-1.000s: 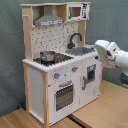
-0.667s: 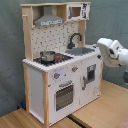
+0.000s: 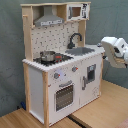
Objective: Play with the kitchen
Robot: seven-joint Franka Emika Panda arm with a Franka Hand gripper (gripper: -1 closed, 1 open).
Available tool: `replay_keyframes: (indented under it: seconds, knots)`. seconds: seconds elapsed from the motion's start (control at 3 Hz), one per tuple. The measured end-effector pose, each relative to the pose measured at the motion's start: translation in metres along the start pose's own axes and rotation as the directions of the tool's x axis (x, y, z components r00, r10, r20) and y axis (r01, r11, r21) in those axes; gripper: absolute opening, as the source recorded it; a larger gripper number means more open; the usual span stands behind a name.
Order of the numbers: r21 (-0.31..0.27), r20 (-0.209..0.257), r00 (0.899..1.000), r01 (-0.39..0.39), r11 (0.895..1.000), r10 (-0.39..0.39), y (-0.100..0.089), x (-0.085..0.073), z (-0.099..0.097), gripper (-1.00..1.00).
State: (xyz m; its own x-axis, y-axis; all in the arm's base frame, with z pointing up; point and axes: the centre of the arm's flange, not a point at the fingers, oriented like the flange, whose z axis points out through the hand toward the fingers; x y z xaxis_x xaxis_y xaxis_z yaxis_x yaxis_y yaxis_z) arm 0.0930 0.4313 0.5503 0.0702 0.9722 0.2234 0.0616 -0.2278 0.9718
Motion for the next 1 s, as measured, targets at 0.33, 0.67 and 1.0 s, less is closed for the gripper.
replay_keyframes:
  seconds: [0.33,0.67,1.0]
  knots:
    - [0.031,0.045,0.999,-0.022,0.999,0.02,0.002,0.009,-0.011,1.0]
    - [0.08,0.113,0.992,-0.058,0.995,0.049,0.011,0.011,-0.002,1.0]
    - [0.116,0.157,0.984,-0.107,0.988,0.088,0.037,0.012,0.029,1.0]
